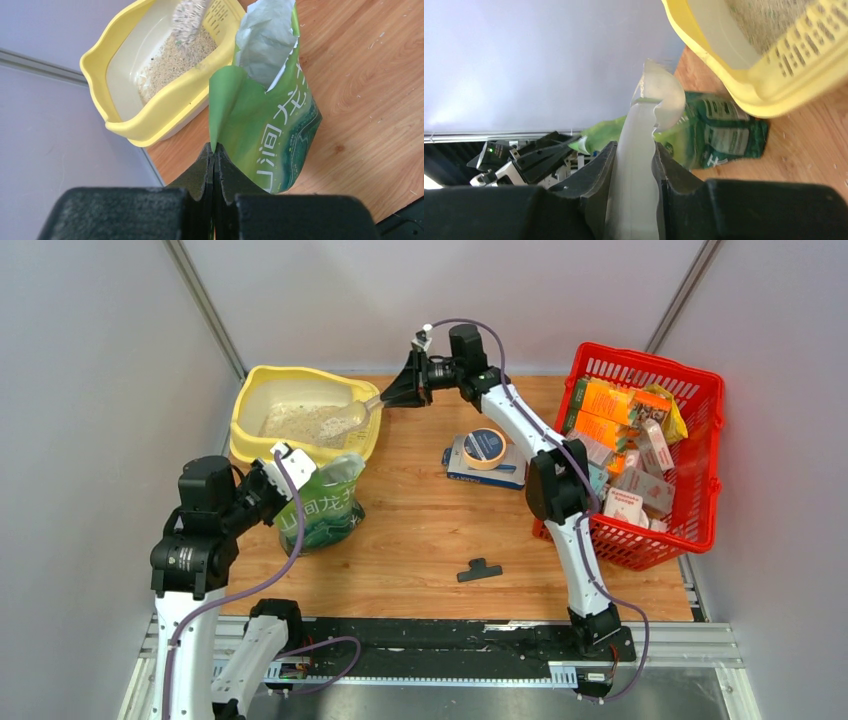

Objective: Fill the litter box with clean litter

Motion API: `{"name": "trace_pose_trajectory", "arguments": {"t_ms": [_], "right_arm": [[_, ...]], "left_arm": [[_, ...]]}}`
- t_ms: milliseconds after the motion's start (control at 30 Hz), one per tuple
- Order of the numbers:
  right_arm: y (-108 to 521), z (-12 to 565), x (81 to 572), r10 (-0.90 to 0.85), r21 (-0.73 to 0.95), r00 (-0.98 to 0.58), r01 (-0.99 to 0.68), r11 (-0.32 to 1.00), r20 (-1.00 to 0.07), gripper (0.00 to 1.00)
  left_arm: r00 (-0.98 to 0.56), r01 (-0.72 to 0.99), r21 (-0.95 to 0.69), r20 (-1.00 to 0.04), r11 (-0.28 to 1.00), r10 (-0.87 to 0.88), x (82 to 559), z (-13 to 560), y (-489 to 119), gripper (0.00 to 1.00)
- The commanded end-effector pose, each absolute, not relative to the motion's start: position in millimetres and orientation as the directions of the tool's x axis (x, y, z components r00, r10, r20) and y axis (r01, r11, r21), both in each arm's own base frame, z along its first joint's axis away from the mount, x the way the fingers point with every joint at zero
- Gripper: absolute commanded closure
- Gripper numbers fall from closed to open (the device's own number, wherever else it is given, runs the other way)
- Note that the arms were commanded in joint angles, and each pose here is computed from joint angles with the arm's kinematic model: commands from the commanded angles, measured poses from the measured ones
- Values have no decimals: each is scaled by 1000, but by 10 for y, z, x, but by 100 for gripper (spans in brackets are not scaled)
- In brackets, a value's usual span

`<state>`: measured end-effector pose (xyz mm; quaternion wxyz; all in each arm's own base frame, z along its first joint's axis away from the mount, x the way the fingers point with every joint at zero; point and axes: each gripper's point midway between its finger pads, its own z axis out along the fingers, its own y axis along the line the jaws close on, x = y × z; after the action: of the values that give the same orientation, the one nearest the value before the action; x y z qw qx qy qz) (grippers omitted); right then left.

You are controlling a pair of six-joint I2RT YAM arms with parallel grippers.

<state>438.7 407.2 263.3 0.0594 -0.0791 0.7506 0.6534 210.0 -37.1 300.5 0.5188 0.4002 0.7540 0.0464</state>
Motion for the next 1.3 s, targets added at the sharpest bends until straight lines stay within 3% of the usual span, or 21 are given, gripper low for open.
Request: {"name": "trace_pose_trajectory", "arguments": {"t_ms": [0, 200, 433, 633, 900, 1267], "right_arm": [[4279, 2641, 4812, 55, 932, -932, -354, 76, -359, 100], [4494, 2405, 5085, 152, 875, -861, -476, 91, -485, 100], [4539, 2212, 5417, 259, 761, -719, -576, 299, -645, 100], [4667, 2025, 5275, 151, 646, -642, -670, 365, -752, 100], [4716, 2086, 5068, -34, 304, -354, -845, 441, -935, 100], [4680, 2395, 5019, -117, 80, -152, -879, 469, -981, 100]], "left_arm": [[-103, 528, 528, -738, 666, 667, 2061, 3246, -339, 100], [-136, 529, 531, -717, 662, 683, 2017, 3239, -282, 100], [-139, 520, 539, -712, 662, 688, 1995, 3264, -257, 100], [-137, 522, 535, -716, 665, 684, 1963, 3235, -265, 100], [-111, 512, 540, -730, 669, 674, 1887, 3254, -289, 100], [-47, 503, 534, -769, 680, 638, 1828, 3297, -383, 100]]}}
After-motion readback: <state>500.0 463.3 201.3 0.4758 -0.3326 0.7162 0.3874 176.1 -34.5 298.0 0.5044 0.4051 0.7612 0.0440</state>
